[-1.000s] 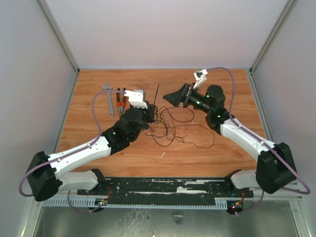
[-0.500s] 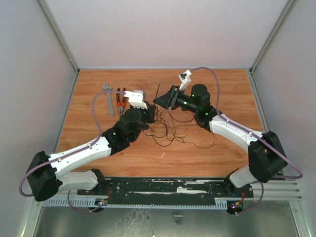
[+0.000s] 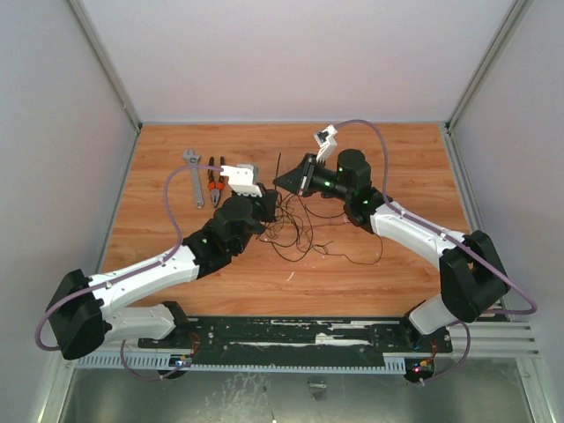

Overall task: Zip-tie the wires
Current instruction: Tie the cable at the center of the board.

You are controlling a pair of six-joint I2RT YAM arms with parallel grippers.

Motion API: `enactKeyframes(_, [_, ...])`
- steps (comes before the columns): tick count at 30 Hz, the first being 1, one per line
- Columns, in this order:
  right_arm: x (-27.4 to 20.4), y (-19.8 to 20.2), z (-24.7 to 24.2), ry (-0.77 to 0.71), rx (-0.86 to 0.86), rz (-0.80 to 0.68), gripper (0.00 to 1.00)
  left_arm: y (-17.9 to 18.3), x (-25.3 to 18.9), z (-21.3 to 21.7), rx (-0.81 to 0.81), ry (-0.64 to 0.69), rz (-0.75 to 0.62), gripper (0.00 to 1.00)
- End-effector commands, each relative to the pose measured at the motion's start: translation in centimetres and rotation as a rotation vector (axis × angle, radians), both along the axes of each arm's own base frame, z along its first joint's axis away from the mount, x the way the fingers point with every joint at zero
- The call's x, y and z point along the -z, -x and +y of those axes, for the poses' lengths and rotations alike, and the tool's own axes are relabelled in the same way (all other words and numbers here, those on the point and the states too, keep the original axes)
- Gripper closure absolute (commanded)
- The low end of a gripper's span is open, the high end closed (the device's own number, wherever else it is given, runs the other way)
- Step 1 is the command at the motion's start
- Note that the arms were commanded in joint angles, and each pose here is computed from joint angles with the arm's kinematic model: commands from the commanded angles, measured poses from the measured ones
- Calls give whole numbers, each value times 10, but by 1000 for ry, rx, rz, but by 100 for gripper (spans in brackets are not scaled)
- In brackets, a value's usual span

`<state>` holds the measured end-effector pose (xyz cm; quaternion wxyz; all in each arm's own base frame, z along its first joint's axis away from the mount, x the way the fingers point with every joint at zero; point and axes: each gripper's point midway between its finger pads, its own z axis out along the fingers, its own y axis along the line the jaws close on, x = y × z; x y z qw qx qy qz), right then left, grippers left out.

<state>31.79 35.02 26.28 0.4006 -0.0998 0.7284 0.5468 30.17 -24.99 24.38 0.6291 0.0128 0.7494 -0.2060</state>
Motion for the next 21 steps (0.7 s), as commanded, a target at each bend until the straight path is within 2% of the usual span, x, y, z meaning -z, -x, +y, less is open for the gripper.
enactKeyframes(1, [-37, -6, -2, -20, 38, -93, 100, 1, 5, -1, 2, 48, 6, 100])
enactKeyframes(21, [-96, -23, -7, -35, 98, -209, 100, 6, 47, -1, 9, 31, 74, 100])
